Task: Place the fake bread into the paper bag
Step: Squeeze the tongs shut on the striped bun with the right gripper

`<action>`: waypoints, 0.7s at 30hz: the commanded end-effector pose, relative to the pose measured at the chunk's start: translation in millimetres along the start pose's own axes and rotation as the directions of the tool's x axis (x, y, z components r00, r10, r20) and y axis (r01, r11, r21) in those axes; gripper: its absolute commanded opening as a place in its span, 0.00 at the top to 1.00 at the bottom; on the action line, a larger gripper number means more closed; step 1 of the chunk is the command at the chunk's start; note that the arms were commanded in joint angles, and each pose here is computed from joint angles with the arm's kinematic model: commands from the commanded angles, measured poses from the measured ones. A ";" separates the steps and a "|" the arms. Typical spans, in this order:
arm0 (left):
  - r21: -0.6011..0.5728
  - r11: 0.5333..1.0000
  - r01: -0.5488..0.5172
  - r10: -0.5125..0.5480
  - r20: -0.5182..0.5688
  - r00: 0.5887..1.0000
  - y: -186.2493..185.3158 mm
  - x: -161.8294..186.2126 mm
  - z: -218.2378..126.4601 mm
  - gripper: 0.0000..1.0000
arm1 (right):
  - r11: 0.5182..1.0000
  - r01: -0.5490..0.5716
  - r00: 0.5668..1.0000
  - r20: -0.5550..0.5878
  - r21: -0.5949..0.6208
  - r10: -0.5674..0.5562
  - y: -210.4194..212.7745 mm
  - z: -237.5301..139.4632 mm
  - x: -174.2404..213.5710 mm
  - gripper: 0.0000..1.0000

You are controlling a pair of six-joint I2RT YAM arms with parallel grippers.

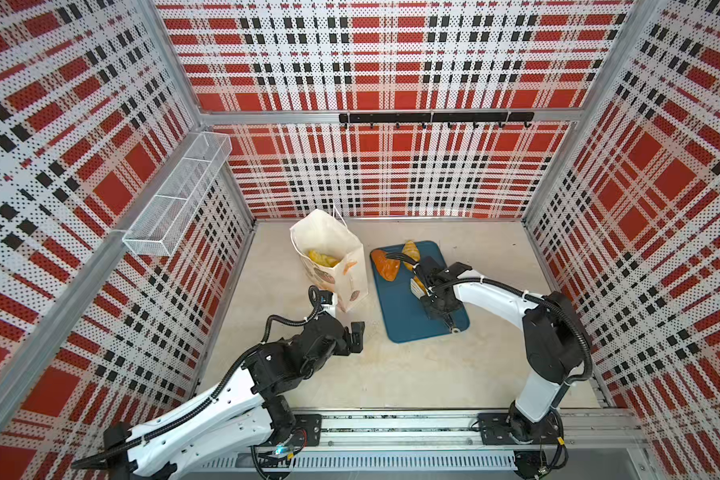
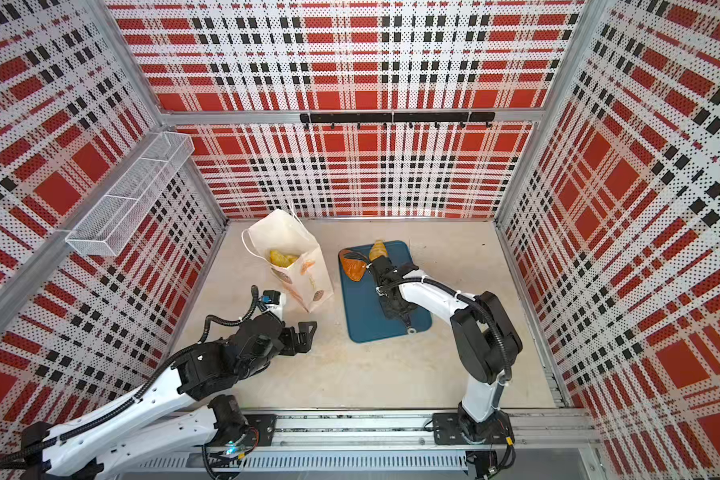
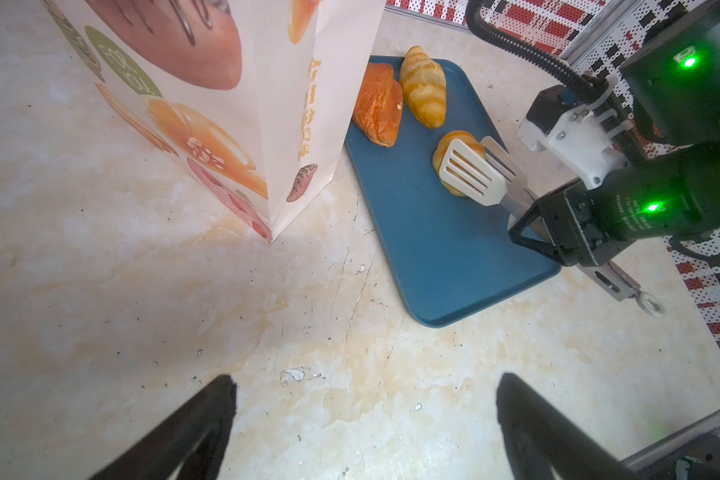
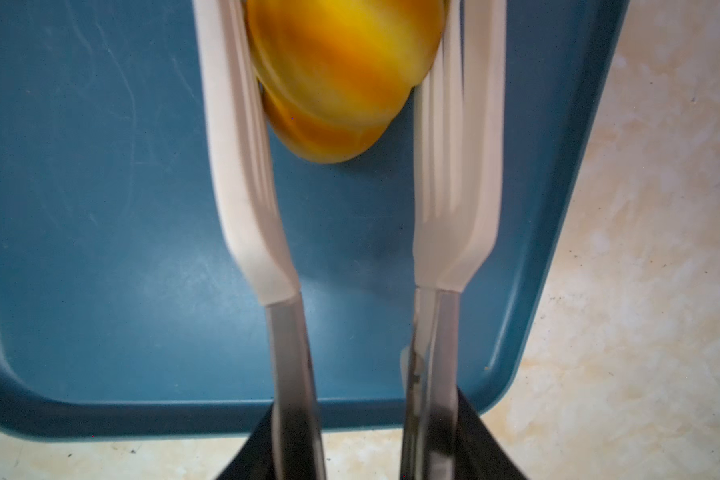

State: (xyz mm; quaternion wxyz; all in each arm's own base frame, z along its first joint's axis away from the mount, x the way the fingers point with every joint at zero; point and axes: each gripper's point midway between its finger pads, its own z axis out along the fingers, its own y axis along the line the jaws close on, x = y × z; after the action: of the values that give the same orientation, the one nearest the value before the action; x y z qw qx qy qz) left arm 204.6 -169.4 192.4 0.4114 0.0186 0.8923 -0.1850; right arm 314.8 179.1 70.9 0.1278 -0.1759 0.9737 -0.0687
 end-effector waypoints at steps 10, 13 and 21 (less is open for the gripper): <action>0.020 1.000 0.015 -0.016 0.039 0.999 -4.4 -9.7 -5.8 0.01 | 0.998 -0.006 0.995 0.102 -0.066 0.013 3.2 -29.8 -12.6 0.63; 0.021 1.000 0.012 -0.013 0.038 0.999 -5.6 -9.7 -5.7 0.01 | 0.997 -0.010 0.992 0.126 -0.079 0.020 2.9 -36.3 -13.2 0.63; 0.029 1.000 0.000 -0.001 0.036 0.999 -12.4 -10.0 -4.6 0.00 | 0.990 -0.010 0.983 0.179 -0.137 0.035 6.4 -55.3 -11.5 0.64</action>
State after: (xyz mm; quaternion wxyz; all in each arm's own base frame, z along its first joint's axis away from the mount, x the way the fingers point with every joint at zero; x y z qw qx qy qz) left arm 200.8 -174.1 192.1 0.4095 0.0290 0.8921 -0.1885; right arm 304.0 185.7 105.5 0.1670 -0.1765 0.9700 -0.0122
